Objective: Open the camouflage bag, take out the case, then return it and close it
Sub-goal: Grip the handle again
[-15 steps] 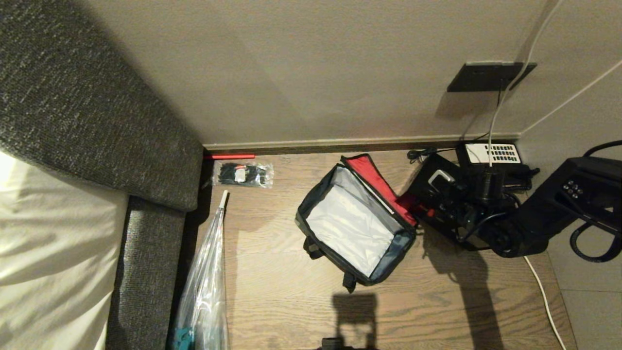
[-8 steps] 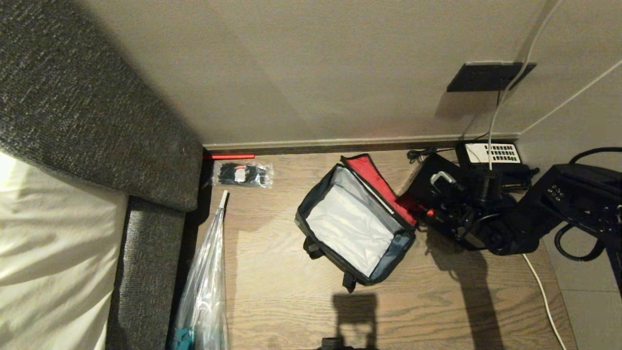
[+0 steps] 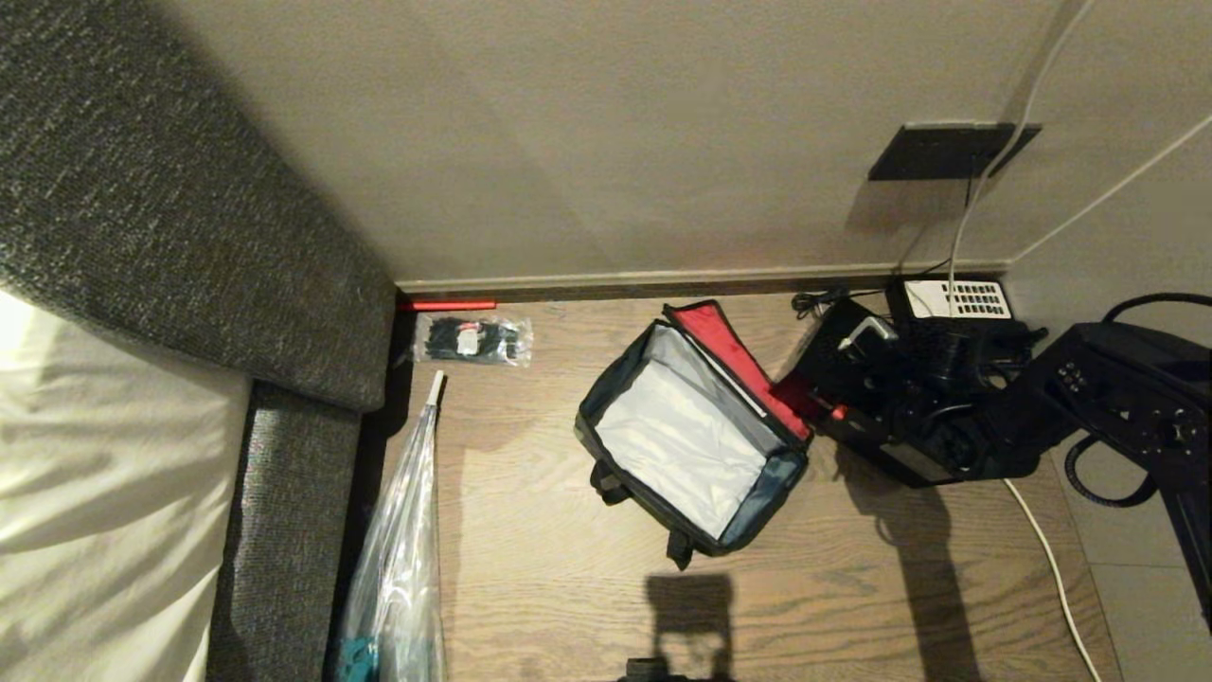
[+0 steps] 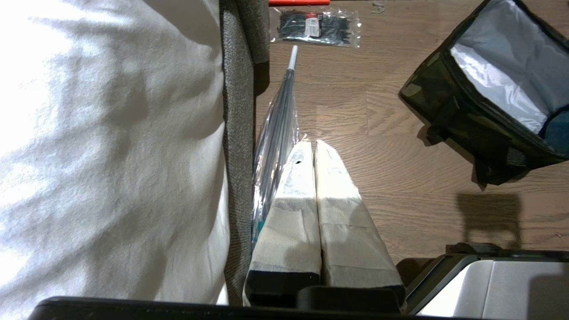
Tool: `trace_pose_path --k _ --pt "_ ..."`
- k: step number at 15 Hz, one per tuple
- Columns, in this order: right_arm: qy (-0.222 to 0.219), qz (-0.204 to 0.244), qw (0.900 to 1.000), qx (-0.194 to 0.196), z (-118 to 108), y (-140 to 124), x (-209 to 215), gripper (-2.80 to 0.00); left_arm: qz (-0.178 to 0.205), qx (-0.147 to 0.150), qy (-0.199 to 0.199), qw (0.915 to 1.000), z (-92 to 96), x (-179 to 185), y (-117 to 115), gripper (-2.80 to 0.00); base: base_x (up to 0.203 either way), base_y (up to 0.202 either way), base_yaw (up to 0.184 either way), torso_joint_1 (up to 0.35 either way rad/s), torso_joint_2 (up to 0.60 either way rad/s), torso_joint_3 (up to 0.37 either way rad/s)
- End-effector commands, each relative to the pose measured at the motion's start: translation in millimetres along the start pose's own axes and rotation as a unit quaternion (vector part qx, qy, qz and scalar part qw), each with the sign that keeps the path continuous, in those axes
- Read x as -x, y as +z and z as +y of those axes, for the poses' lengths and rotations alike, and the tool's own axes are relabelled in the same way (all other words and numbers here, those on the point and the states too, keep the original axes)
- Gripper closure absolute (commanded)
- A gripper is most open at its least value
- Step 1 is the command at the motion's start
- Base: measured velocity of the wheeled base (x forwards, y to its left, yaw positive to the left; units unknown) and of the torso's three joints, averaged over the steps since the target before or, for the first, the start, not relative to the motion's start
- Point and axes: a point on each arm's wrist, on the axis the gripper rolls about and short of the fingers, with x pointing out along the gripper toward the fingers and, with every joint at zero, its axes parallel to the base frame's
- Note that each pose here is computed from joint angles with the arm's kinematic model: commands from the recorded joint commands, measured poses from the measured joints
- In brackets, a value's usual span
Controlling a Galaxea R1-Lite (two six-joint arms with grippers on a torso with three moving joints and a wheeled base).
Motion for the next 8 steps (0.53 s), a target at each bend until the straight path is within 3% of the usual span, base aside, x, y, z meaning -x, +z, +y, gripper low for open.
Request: trace_pose_path --k 1,2,3,8 --pt "0.008 0.003 1.000 0.009 8.5 -5.6 -0.6 -2.80 0.000 0.000 0.000 1.0000 0.0 0.0 0.0 0.00 0.000 0.000 0.000 0.000 0.00 0.000" --pt "0.012 0.004 1.000 0.013 10.6 -7.7 0.7 -2.80 0.000 0.000 0.000 1.0000 0.0 0.0 0.0 0.00 0.000 0.000 0.000 0.000 0.00 0.000" --pt "0.017 0.006 1.000 0.015 14.0 -10.0 2.3 0.00 0.000 0.000 0.000 1.0000 0.0 0.0 0.0 0.00 0.000 0.000 0.000 0.000 0.00 0.000" --pt "0.013 0.005 1.000 0.012 19.9 -12.8 2.2 0.00 0.000 0.000 0.000 1.0000 0.0 0.0 0.0 0.00 0.000 0.000 0.000 0.000 0.00 0.000"
